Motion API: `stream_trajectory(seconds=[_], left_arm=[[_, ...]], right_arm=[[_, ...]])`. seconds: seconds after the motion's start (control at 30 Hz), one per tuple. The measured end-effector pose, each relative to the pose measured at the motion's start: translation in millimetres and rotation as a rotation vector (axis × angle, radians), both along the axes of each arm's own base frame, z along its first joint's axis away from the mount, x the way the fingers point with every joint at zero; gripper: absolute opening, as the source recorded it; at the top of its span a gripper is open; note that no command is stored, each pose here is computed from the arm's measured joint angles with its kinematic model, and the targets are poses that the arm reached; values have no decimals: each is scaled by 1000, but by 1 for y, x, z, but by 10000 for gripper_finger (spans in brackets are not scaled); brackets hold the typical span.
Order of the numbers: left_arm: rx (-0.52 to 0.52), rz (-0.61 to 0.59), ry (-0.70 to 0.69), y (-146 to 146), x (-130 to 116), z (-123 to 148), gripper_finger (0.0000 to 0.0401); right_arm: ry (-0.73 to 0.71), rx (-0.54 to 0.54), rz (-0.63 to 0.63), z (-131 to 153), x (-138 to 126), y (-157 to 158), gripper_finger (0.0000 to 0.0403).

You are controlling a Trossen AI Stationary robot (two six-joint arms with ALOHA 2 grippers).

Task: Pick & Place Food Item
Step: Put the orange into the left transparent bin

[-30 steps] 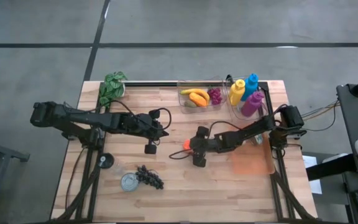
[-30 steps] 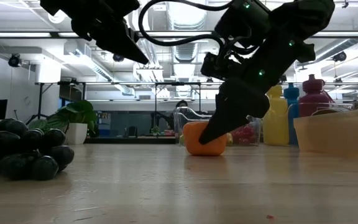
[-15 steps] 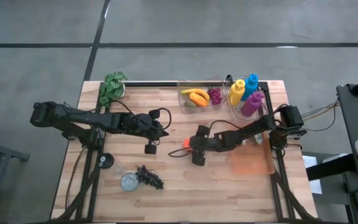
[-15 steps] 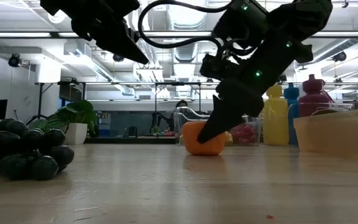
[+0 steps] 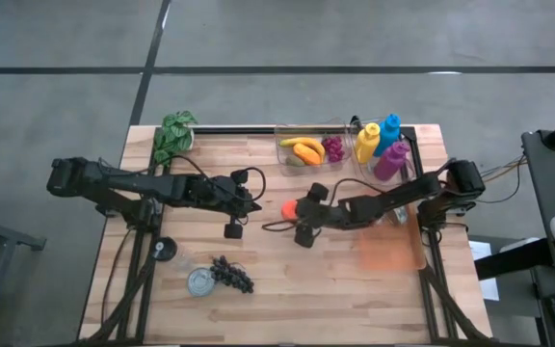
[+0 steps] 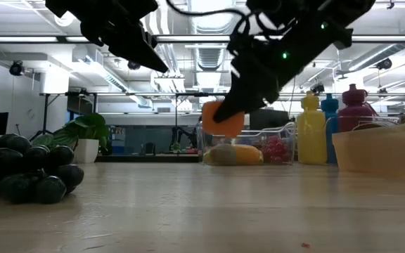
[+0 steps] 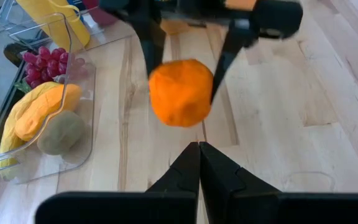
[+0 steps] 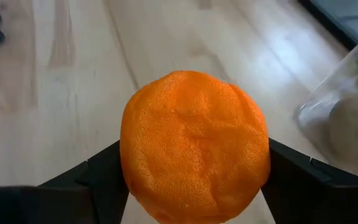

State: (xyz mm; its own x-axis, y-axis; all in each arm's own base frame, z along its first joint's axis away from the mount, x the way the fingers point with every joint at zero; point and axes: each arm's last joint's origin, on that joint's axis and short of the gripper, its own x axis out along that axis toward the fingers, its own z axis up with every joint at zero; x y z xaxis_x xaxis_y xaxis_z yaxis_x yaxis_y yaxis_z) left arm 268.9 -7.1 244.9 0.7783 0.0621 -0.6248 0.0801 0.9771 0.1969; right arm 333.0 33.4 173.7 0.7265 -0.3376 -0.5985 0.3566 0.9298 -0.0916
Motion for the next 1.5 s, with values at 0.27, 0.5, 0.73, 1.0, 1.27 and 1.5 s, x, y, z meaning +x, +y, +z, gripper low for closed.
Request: stream_trajectory(seconds=[0.27, 0.5, 0.73, 1.0, 1.27, 1.5], left_arm=[[0, 0, 2, 0, 0, 0, 15], [0, 0, 5, 0, 0, 0, 15], [0, 0, 6, 0, 0, 0, 15], [0, 0, 6, 0, 0, -1, 15], [0, -1, 7, 0, 0, -1, 15], [0, -1, 6, 0, 0, -1, 16]], right_arm=[[-58, -72, -138, 34, -17, -17, 282], [-147, -86, -280, 68, -34, -55, 283], [-179, -10, -415, 77, -50, -112, 281], [-128, 76, -568, 52, -58, -165, 281], [-63, 94, -641, 28, -54, -188, 283], [-33, 107, -661, 17, -50, -193, 282]])
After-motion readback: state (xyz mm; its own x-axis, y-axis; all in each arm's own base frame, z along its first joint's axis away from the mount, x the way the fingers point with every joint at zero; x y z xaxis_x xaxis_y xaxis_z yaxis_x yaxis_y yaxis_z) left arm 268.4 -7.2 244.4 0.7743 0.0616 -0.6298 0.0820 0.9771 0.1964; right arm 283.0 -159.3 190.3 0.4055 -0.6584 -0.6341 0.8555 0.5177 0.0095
